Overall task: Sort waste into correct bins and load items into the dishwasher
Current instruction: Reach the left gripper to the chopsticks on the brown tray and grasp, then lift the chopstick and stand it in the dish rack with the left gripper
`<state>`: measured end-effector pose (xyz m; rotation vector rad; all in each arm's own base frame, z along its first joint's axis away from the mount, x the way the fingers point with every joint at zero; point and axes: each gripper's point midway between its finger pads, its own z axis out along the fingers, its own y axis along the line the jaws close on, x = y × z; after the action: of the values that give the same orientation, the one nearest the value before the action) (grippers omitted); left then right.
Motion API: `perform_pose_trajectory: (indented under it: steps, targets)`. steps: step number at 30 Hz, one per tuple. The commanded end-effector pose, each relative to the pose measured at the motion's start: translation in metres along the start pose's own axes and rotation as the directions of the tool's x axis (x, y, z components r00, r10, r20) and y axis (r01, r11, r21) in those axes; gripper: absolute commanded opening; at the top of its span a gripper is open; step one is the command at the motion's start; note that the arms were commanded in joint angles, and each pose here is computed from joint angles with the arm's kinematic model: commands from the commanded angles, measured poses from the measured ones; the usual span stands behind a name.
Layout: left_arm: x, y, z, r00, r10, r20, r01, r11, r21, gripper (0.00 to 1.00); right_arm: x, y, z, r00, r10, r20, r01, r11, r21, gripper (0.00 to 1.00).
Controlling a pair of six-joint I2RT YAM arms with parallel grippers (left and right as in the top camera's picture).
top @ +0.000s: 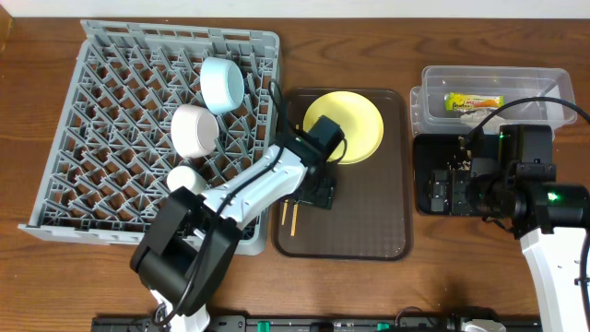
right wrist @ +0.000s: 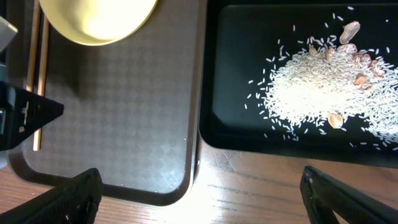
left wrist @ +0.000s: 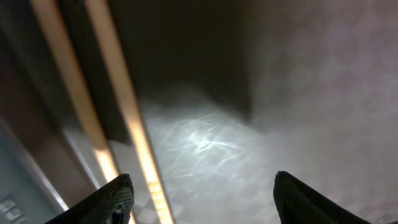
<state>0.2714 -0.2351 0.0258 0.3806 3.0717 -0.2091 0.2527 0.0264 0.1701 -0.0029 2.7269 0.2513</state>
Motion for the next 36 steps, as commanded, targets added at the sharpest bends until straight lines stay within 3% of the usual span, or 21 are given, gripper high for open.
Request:
perform_pose_trajectory:
  steps: [1,20,23,30,36]
  targets:
    - [-0.002,0.007,0.004,1.0,0.007,0.023,-0.005,0.998,-0.057,0.73,-0.005,-0.003,-0.005,1.0,0.014,0.017,-0.014,1.0,0.008,0.99]
    - [-0.003,0.014,0.03,1.0,0.005,0.004,-0.005,0.995,-0.097,0.73,-0.005,-0.003,-0.005,1.0,0.014,0.017,-0.014,1.0,0.008,0.99]
    - [-0.002,0.015,0.033,1.0,0.005,-0.003,-0.005,0.995,-0.1,0.64,-0.005,-0.003,-0.005,1.0,0.014,0.017,-0.014,1.0,0.008,0.99]
    - [0.002,0.017,0.037,1.0,0.003,-0.021,-0.005,0.994,-0.108,0.26,-0.004,-0.002,-0.005,1.0,0.014,0.014,-0.015,1.0,0.005,0.99]
    - [0.006,0.019,0.036,0.999,0.0,-0.039,-0.004,0.994,-0.112,0.07,-0.004,-0.002,-0.005,1.0,0.015,0.013,-0.015,1.0,0.005,0.99]
